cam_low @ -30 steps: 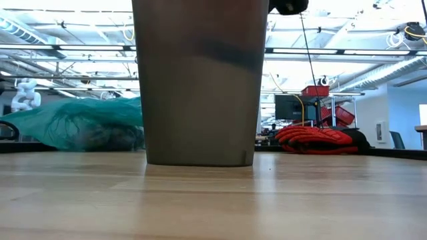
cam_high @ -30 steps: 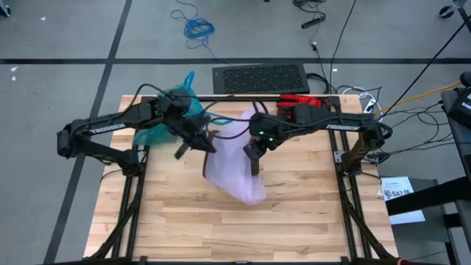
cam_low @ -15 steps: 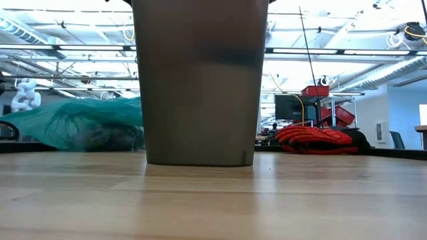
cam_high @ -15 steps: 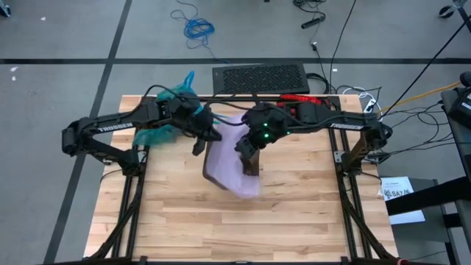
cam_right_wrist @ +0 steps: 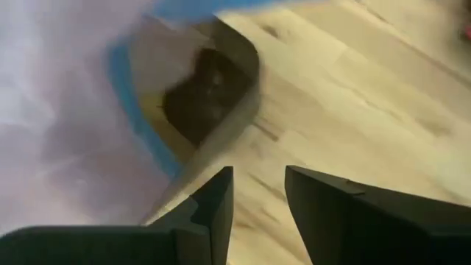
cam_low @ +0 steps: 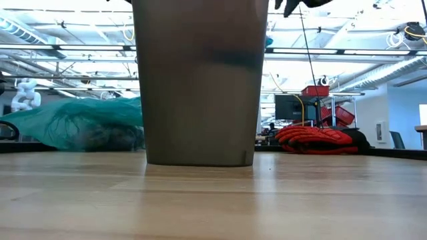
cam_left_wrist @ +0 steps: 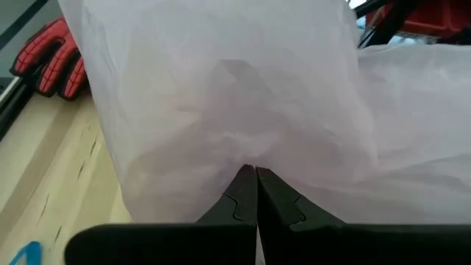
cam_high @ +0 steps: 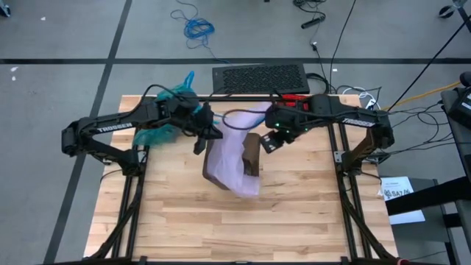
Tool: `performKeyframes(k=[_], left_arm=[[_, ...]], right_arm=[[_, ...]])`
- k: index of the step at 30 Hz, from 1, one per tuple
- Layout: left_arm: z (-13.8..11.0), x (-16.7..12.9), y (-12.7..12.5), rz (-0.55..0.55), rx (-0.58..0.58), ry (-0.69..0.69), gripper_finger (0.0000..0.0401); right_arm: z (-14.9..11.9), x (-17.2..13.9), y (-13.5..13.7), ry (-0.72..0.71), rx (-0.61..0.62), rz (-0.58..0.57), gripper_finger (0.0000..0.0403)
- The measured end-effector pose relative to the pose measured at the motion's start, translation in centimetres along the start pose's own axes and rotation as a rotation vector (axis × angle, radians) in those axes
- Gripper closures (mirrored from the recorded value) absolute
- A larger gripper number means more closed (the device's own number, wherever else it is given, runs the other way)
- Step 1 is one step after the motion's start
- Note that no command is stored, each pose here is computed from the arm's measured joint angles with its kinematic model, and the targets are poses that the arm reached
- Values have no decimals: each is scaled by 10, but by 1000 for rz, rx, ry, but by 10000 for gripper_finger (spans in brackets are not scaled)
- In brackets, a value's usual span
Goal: Place trash/remove bag and relplace
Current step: Insert a new pink trash bag into the black trash bin
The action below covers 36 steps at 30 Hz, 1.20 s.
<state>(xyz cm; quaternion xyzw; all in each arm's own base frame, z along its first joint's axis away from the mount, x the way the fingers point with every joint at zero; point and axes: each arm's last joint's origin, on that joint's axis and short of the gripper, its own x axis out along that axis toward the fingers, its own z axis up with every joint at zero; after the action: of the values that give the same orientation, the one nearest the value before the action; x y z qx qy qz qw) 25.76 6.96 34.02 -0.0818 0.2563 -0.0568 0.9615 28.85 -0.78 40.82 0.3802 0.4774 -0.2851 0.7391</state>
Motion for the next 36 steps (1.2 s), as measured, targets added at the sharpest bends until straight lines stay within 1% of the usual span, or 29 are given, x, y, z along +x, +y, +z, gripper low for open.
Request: performKeyframes(k=[1,3,5,8,11,13,15,18,22,26,29,30,33,36], left_arm=[[0,-1,0,-2,1,-4,401],[1,-1,-1,-6,4,-9,401],[1,-2,-1,-12,2,-7,401],[3,-5,-2,-14,0,-4,401],[11,-10,-5,-15,7,-18,401],[16,-13,-6,-15,15,-34,401],[18,-15,-7,-15,14,-32,401],[19,-16,-7,-15,15,-35,401],[18,-16,-7,-15,10,-26,401],[18,-16,-7,-15,8,-22,401],[17,-16,-7,-15,7,-21,401],[17,-16,-7,-15,3,-21,401],[17,-16,-7,-14,-21,-18,401],[17,-17,-5,-10,-43,-20,401]], right_arm=[[3,1,1,-11,-19,26,285],[13,3,4,-39,-50,115,285],[22,3,2,-63,-74,155,286],[30,9,-10,-56,-80,112,286],[29,17,-23,7,-95,48,286],[26,17,-33,19,-104,57,286],[23,18,-42,-2,-102,103,287],[14,21,-57,-93,-72,199,287],[-7,29,-78,-284,-3,383,287],[-25,60,-97,-450,129,485,286],[-31,82,-101,-554,190,610,277],[-32,89,-102,-580,209,634,271],[-33,105,-106,-634,249,624,242],[-31,110,-107,-688,267,598,205]])
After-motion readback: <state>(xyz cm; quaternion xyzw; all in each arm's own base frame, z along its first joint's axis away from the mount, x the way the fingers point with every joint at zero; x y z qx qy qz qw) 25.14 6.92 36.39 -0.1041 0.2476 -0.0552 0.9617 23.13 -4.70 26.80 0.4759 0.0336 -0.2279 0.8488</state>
